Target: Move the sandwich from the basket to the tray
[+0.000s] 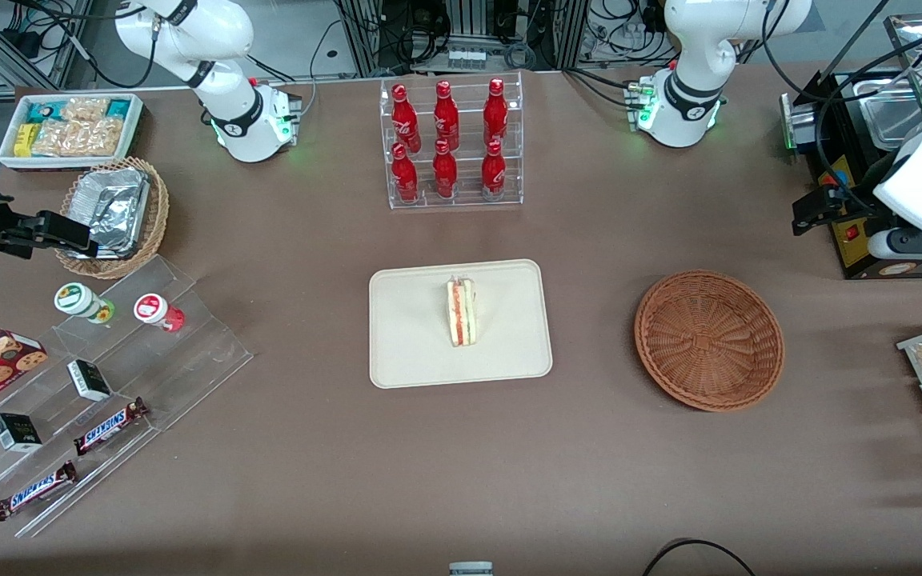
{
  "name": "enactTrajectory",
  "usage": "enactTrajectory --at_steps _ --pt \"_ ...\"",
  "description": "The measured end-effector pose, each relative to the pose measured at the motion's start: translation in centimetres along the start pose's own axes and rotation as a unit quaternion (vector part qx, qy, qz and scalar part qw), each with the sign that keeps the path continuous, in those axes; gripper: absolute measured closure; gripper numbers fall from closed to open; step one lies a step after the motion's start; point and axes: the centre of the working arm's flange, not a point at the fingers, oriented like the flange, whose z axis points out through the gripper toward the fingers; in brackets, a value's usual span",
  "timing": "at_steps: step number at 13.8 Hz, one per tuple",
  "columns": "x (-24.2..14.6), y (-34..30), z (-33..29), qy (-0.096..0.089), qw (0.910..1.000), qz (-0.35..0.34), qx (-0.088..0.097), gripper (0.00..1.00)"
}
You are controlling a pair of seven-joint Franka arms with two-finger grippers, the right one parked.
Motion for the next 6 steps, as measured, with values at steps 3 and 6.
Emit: enactTrajectory --at_steps 3,6 --pt "0.2 0.0 -0.6 0.012 0.9999 0.001 0.005 0.00" --pt "0.6 0.0 -1.3 0.021 0.9998 0.001 0.006 0.00"
